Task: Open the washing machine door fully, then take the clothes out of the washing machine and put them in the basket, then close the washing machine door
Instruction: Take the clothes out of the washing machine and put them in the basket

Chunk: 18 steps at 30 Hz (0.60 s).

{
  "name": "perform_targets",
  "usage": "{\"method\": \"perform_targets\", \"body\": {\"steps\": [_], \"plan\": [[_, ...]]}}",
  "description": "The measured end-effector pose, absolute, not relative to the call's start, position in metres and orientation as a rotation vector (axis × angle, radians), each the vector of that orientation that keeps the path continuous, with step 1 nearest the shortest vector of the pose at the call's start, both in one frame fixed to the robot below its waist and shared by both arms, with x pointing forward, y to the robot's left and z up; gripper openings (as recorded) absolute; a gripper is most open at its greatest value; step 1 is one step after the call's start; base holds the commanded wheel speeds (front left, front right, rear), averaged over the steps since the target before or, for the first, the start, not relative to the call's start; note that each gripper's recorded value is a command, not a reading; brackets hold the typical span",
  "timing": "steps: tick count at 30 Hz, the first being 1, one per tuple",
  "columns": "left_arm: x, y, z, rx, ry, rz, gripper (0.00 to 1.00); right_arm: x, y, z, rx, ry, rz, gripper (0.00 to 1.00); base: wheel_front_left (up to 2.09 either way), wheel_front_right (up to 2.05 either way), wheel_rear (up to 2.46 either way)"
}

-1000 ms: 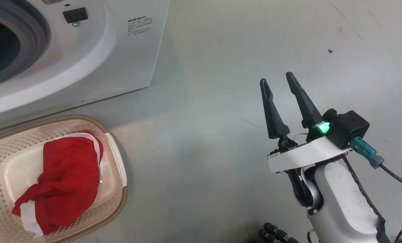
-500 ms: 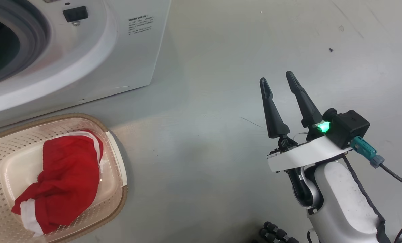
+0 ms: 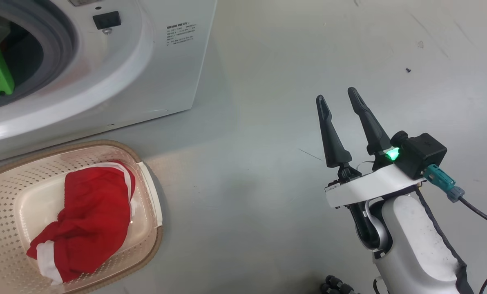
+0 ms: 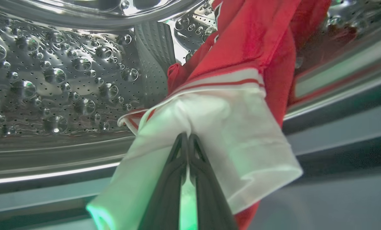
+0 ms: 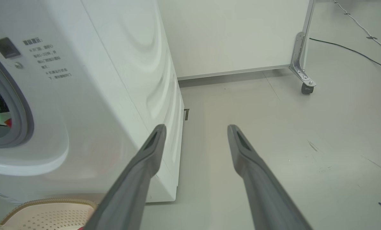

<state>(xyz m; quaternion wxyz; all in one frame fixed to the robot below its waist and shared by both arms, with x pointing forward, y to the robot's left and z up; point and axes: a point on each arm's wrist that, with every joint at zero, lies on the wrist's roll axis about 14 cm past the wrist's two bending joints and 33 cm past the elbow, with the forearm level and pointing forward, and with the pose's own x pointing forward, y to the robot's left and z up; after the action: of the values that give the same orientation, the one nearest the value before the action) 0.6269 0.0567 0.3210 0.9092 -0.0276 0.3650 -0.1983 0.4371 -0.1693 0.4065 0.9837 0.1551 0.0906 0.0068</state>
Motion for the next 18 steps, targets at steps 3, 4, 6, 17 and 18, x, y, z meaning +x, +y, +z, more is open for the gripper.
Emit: {"method": "perform_targets", "body": {"steps": [3, 4, 6, 17, 18], "plan": [[0.624, 0.054, 0.327, -0.056, 0.728, -0.416, 0.00, 0.437, -0.168, 0.411, 0.313, 0.172, 0.018, 1.00, 0.00, 0.00, 0.00], [0.624, 0.054, 0.330, -0.056, 0.714, -0.414, 0.00, 0.438, -0.168, 0.412, 0.313, 0.168, 0.018, 1.00, 0.00, 0.00, 0.00], [0.623, 0.056, 0.336, -0.056, 0.692, -0.410, 0.00, 0.438, -0.168, 0.415, 0.311, 0.160, 0.020, 1.00, 0.00, 0.00, 0.00], [0.599, 0.060, 0.361, -0.081, 0.617, -0.402, 0.00, 0.439, -0.157, 0.433, 0.287, 0.118, 0.066, 1.00, 0.00, 0.00, 0.00], [0.597, 0.059, 0.364, -0.079, 0.609, -0.406, 0.00, 0.439, -0.156, 0.435, 0.286, 0.114, 0.070, 1.00, 0.00, 0.00, 0.00]]}}
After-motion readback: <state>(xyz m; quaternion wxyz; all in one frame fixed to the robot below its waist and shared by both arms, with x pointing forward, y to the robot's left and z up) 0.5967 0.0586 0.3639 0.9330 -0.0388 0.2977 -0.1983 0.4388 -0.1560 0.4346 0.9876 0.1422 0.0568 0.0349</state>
